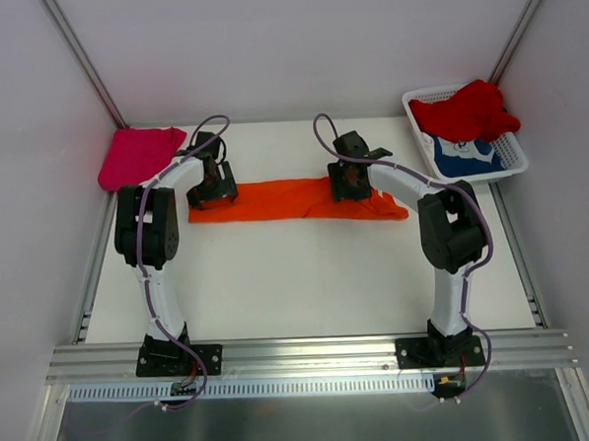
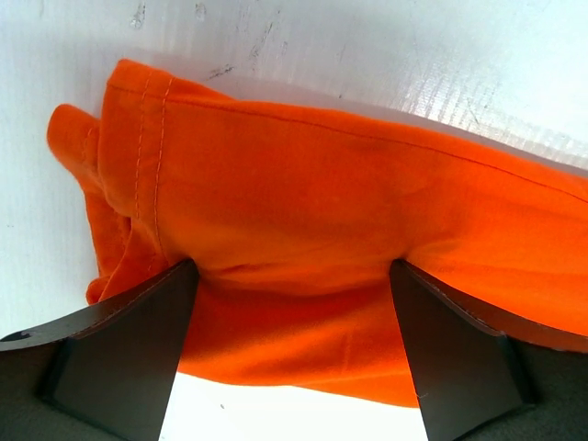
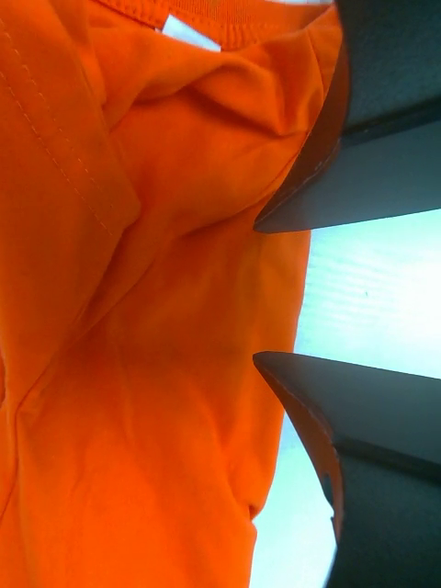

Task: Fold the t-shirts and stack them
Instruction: Fold the tshirt

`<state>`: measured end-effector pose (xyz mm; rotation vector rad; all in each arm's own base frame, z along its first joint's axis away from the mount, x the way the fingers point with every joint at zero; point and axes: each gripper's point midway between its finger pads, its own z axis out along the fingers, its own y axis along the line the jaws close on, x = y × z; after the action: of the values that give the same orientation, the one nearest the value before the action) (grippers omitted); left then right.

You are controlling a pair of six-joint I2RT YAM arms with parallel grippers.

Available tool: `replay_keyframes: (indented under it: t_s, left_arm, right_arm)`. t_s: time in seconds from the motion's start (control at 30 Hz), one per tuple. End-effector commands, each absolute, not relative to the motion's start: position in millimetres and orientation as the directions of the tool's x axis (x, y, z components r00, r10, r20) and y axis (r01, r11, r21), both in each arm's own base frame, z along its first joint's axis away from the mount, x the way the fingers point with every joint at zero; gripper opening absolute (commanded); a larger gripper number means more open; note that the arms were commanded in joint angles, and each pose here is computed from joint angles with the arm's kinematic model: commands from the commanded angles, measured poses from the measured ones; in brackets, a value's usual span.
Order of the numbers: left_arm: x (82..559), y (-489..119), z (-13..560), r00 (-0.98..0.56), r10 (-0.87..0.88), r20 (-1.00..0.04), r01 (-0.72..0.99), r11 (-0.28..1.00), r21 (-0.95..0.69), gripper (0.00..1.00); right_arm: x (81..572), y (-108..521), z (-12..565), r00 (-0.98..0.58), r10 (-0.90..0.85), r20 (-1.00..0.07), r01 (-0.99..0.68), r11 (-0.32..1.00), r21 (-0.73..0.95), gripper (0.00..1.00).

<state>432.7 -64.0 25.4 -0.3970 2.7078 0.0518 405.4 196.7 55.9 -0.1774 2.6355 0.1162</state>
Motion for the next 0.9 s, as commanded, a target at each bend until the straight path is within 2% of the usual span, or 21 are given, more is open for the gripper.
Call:
replay_keyframes:
  t_s: [0.0, 0.23, 0.57, 0.87]
  left_arm:
    - [435, -63, 22, -0.888, -0.253, -0.383, -0.268, 0.963, -0.014, 0.87]
    - [427, -64, 12, -0.902, -0.257, -0.347, -0.266, 0.964, -0.024, 0.87]
    - [421, -66, 19, -0.901, -0.257, -0.35, -0.26, 0.965, -0.039, 0.88]
    - [423, -67, 26, -0.896, -0.258, -0.362, -0.256, 0.965, -0.054, 0.89]
  right_arm:
    - [402, 182, 58, -0.884, -0.197, -0.424, -0.194, 0.98, -0.05, 0.58]
    - [393, 179, 52, -0.9, -0.211, -0.382, -0.205, 0.977, -0.057, 0.59]
    - [386, 183, 41, -0.916, -0.208, -0.343, -0.211, 0.977, -0.028, 0.59]
    - [391, 201, 18, -0.923, -0.191, -0.335, -0.23, 0.97, 0.08, 0.59]
